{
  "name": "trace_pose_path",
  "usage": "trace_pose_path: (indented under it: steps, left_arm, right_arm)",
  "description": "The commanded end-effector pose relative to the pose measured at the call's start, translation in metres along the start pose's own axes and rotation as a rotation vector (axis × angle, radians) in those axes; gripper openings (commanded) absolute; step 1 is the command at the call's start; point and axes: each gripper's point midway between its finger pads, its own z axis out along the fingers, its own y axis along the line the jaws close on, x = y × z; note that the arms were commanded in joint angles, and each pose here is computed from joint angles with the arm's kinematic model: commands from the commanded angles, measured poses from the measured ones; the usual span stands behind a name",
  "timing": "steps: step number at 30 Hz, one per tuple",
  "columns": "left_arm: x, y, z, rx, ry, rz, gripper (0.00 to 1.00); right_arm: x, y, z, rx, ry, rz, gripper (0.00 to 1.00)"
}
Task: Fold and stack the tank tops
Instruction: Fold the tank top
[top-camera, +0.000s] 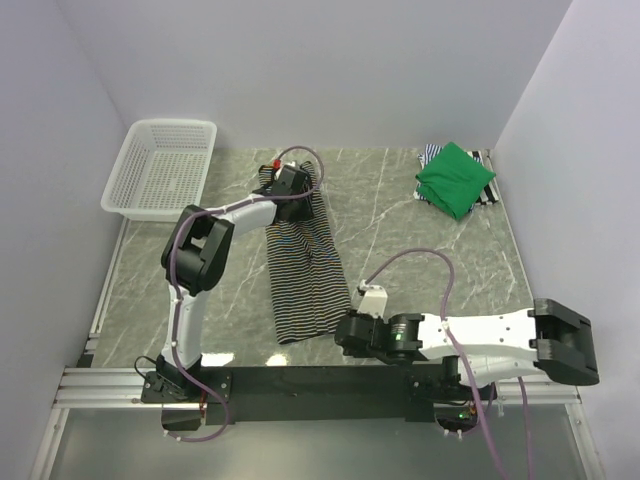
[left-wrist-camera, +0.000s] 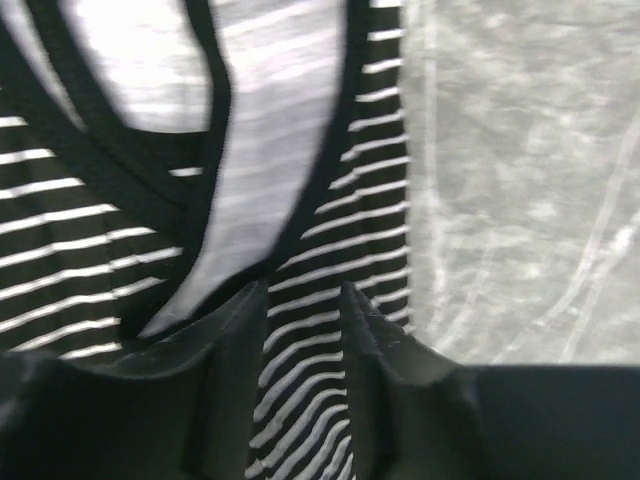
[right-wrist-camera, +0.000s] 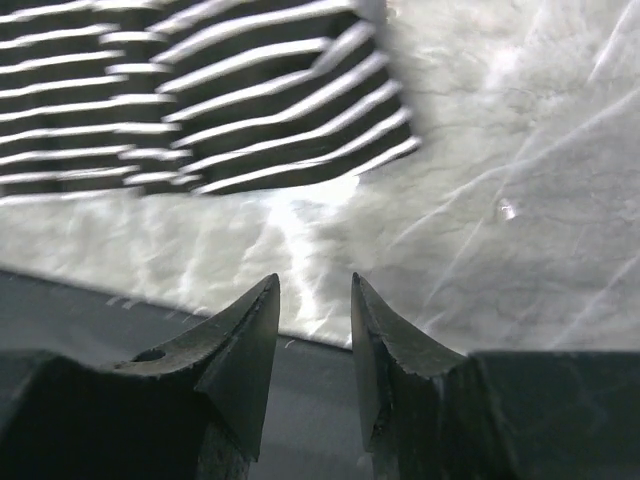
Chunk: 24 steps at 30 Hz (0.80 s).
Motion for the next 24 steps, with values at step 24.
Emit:
trace_pose_path:
  steps: [24]
  left_arm:
    - [-0.015,0.015,-0.041,-0.091,-0.043,-0.028,0.52]
  right_arm:
    - [-0.055,0.080,0.034,0.131,-0.165,-0.321,0.43]
